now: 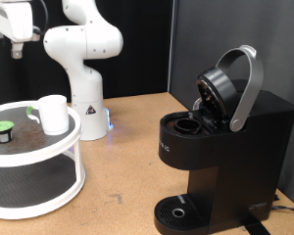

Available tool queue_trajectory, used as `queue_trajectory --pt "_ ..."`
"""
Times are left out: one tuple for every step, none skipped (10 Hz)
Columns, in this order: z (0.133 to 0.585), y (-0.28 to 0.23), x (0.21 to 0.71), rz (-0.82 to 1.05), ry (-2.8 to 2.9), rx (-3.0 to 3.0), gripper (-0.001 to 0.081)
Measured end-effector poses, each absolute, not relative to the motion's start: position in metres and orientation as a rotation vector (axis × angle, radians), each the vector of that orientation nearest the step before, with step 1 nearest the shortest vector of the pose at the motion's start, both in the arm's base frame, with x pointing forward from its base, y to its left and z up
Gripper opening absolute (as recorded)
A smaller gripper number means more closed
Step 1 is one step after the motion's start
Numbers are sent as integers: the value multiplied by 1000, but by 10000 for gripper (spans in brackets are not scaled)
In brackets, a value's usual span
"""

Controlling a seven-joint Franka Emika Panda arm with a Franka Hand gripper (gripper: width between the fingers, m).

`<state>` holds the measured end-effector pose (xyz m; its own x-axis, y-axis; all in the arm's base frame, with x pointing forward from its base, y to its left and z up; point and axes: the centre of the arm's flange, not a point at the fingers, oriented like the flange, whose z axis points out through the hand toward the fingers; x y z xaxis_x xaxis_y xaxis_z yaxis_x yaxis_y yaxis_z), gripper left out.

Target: Make a cup of coffee with the keurig machine

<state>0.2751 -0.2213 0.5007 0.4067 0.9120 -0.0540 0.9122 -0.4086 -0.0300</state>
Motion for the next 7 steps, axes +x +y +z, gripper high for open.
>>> queue_trajectory --pt "500 -221 274 -98 1706 2640 805" --pt "499 -222 273 -43 1780 2621 805" --pt "496 -228 270 36 1923 2557 805" --pt "489 -235 267 84 2053 2480 805" --pt "481 -240 267 99 2140 2415 805" --pt "470 -246 270 81 2149 2380 805" --pt "456 -250 275 41 2128 2367 805"
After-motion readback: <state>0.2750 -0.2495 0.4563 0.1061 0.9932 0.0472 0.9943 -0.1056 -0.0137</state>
